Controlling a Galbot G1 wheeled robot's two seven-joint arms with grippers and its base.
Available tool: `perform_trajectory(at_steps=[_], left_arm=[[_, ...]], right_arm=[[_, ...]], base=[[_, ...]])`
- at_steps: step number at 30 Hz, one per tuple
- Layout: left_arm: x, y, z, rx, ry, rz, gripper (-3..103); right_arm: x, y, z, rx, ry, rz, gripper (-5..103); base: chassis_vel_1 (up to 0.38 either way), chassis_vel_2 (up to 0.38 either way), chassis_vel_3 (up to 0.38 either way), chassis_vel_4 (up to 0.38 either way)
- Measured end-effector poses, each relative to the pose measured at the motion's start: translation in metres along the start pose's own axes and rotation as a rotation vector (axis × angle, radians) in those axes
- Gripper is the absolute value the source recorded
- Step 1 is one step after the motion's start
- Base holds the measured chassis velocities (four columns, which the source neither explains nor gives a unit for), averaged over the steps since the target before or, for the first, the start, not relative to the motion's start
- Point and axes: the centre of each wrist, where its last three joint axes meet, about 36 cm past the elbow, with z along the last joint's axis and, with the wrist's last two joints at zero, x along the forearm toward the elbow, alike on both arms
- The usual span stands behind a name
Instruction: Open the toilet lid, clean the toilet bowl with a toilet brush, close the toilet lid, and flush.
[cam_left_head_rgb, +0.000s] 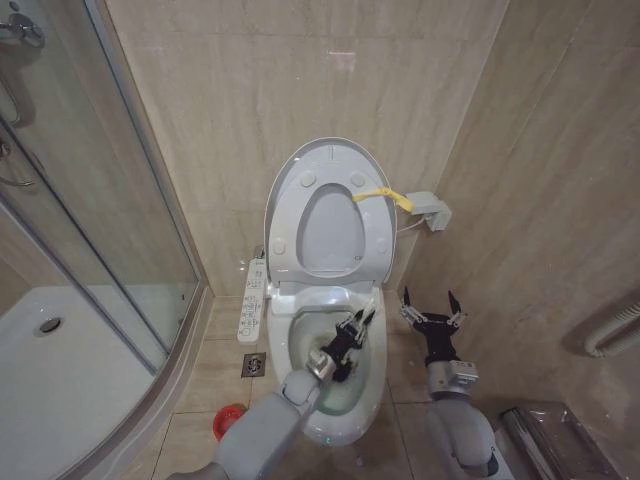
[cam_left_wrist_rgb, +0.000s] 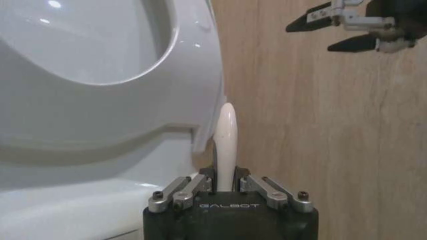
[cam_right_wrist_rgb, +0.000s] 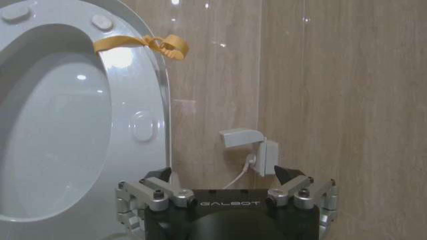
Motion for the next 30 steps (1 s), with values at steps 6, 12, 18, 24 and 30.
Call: perform_trajectory(at_steps=[6, 12, 18, 24, 30], left_arm=[[-0.012, 0.005, -0.019, -0.003, -0.044, -0.005, 19], [-0.019, -0.017, -0.013, 0.031, -0.045, -0.003, 19], [-0.008, -0.008, -0.004, 0.013, -0.015, -0.008, 19], [-0.028, -0.002, -0.029, 0.002, -0.070, -0.009, 19], [-0.013, -0.011, -0.008, 0.020, -0.015, -0.010, 19]], right_arm=[[0.000, 0.000, 0.000, 0.000, 0.000, 0.000, 100], [0.000, 0.000, 0.000, 0.000, 0.000, 0.000, 100], [0.000, 0.000, 0.000, 0.000, 0.000, 0.000, 100], [0.000, 0.000, 0.000, 0.000, 0.000, 0.000, 100], [0.000, 0.000, 0.000, 0.000, 0.000, 0.000, 100]], base=[[0.000, 0.000, 0.000, 0.000], [0.000, 0.000, 0.000, 0.000], [0.000, 0.000, 0.000, 0.000], [0.000, 0.000, 0.000, 0.000], [0.000, 0.000, 0.000, 0.000]])
